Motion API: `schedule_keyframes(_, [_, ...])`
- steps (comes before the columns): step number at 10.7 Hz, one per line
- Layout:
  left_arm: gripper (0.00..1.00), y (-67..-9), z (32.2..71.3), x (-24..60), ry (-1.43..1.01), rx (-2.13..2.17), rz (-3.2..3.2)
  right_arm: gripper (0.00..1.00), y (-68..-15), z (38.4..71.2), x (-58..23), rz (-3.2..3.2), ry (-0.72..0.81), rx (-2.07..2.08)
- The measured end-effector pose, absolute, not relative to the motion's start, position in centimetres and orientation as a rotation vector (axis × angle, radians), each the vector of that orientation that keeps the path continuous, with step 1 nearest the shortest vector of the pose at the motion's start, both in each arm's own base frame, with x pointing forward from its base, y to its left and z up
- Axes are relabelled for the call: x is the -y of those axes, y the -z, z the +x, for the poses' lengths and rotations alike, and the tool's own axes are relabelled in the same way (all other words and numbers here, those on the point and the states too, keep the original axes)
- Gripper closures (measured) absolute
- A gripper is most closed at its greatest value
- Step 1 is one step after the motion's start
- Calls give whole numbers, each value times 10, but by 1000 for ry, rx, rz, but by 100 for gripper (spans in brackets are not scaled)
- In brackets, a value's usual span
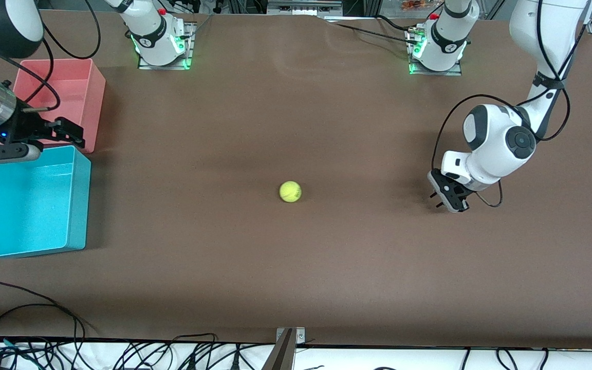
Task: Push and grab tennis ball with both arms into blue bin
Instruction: 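Reach the right gripper to the ball while the left gripper withdraws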
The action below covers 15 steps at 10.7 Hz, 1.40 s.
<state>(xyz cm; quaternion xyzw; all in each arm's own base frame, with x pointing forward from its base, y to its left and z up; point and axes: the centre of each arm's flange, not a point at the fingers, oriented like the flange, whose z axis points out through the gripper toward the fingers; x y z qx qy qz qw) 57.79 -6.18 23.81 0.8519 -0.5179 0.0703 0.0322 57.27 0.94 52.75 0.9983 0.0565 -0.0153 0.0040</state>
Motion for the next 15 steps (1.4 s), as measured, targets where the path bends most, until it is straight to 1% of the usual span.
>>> schedule_keyframes(1, [48, -246, 577, 60, -206, 1592, 2621, 0, -514, 574, -11, 3128, 41, -193])
schedule_keyframes(2, [38, -253, 577, 55, -193, 1584, 2624, 0, -500, 575, -11, 3124, 23, -251])
schedule_keyframes(4, [11, -268, 575, 40, -159, 1555, 2640, 0, -469, 574, -12, 3108, 10, -409])
schedule_keyframes(5, [0, -279, 574, 35, -160, 1548, 2647, 0, -452, 574, -12, 3101, 15, -473])
schedule_keyframes(7, [0, -297, 572, 27, -168, 1536, 2659, 0, -418, 573, -21, 3089, -5, -550])
schedule_keyframes(9, [0, -293, 566, 17, -144, 1509, 2668, 0, -385, 570, -44, 3064, -15, -681])
schedule_keyframes(11, [0, -294, 563, 3, -146, 1475, 2690, 0, -363, 567, -67, 3028, -60, -831])
schedule_keyframes(13, [0, -308, 561, -1, -175, 1473, 2704, 0, -339, 560, -81, 2999, -70, -944])
schedule_keyframes(15, [0, -329, 560, -1, -217, 1485, 2714, 0, -318, 565, -83, 2947, -119, -1113])
